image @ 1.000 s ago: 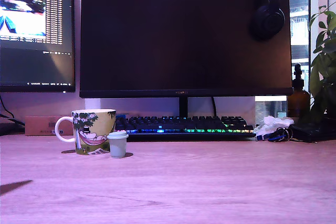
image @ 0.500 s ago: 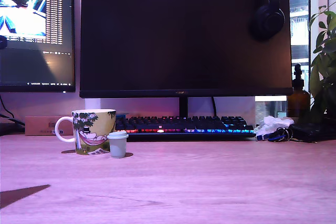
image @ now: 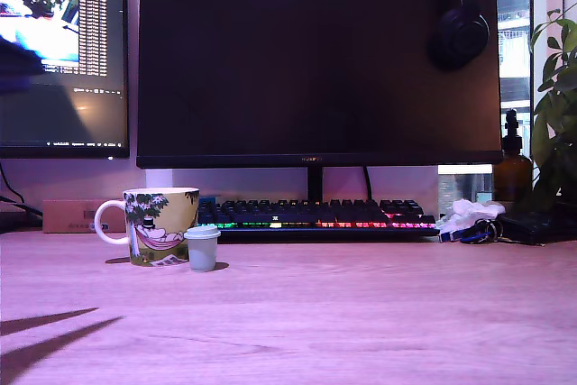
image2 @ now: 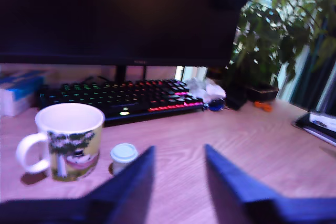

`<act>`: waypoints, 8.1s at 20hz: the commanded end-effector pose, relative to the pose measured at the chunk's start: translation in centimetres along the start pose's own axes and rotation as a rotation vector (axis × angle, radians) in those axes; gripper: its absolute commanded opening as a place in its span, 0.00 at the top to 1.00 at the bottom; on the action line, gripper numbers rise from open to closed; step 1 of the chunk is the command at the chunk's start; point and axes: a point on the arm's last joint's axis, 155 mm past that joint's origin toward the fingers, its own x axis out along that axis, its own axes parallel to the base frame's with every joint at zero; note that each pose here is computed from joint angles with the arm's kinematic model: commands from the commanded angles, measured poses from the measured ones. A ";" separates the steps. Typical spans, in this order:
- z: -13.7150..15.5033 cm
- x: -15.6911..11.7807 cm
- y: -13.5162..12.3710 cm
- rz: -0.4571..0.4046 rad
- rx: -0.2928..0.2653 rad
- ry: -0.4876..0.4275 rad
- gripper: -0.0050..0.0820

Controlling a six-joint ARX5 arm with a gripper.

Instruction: Pick up the coffee capsules on the table and drop them inside the coffee cup

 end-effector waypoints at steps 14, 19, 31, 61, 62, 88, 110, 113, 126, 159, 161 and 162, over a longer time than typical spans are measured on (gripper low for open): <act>-3.3 5.2 2.3 0.074 0.130 0.144 0.30; -5.0 7.8 2.9 0.073 0.143 0.216 0.31; -8.1 9.6 4.6 0.110 0.143 0.230 0.31; -13.4 16.9 7.7 0.031 0.096 0.442 0.34; -13.5 17.2 7.7 0.027 0.094 0.444 0.34; -12.5 18.7 7.6 0.005 0.102 0.417 0.78; 0.9 17.6 6.3 -0.033 0.108 0.166 0.78; 1.5 16.9 9.2 0.036 0.107 0.160 0.78; 1.1 15.6 12.8 0.118 0.103 0.193 0.78; 0.7 15.2 8.1 -0.047 0.025 0.270 0.84; 1.6 14.8 7.3 -0.058 0.035 0.265 0.97; 1.9 14.6 7.0 -0.062 0.039 0.268 0.97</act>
